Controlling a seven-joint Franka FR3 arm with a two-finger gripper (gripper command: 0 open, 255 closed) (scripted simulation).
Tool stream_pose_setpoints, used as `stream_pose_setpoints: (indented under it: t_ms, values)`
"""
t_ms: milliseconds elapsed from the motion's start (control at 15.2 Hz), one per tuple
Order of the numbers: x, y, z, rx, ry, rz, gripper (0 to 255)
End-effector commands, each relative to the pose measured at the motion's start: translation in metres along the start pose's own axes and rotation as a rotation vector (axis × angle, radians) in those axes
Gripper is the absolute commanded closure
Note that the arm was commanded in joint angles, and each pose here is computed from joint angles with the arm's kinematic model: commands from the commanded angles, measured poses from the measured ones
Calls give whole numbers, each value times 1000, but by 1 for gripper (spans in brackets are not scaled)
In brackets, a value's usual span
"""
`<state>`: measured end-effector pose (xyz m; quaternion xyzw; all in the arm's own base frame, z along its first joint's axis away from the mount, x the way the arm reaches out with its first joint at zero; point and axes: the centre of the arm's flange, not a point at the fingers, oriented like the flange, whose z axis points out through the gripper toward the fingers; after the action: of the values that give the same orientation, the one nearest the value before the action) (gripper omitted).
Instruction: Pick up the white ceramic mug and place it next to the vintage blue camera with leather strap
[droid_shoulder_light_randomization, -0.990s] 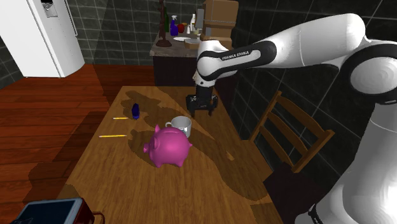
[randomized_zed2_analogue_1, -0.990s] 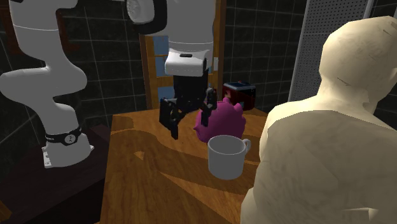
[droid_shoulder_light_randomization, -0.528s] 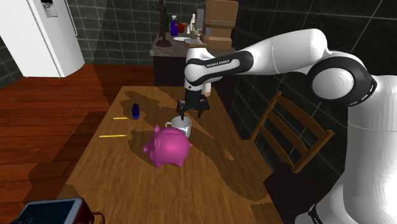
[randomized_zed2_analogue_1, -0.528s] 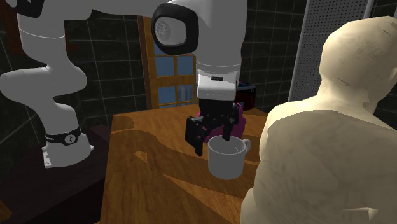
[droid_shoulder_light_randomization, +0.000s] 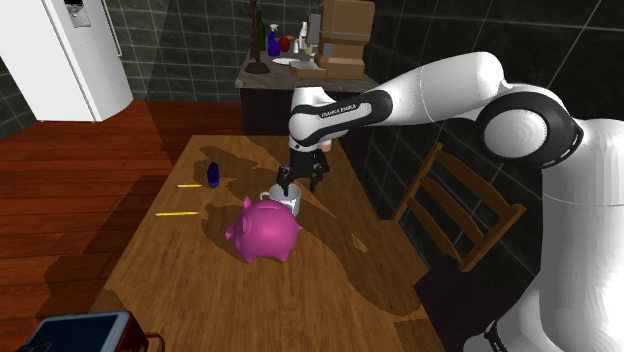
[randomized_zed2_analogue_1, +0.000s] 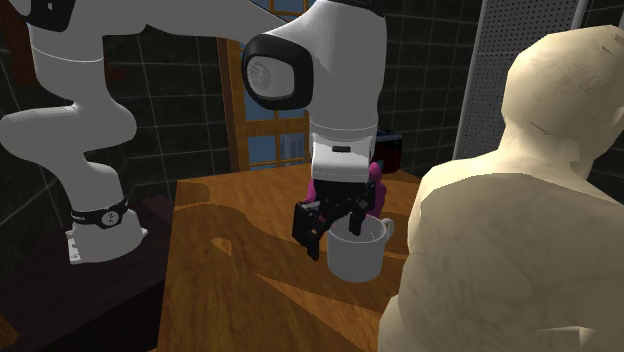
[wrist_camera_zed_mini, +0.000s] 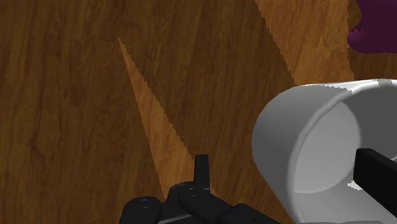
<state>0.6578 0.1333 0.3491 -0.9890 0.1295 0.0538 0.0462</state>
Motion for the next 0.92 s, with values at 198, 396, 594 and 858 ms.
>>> stream_pose_setpoints:
  t_ms: [198, 396, 594, 858]
  values:
    - [0, 0, 0, 0, 0, 0, 0]
    - [0, 0, 0, 0, 0, 0, 255]
    - [0, 0, 0, 0, 0, 0, 255]
    - [0, 0, 0, 0, 0, 0, 255]
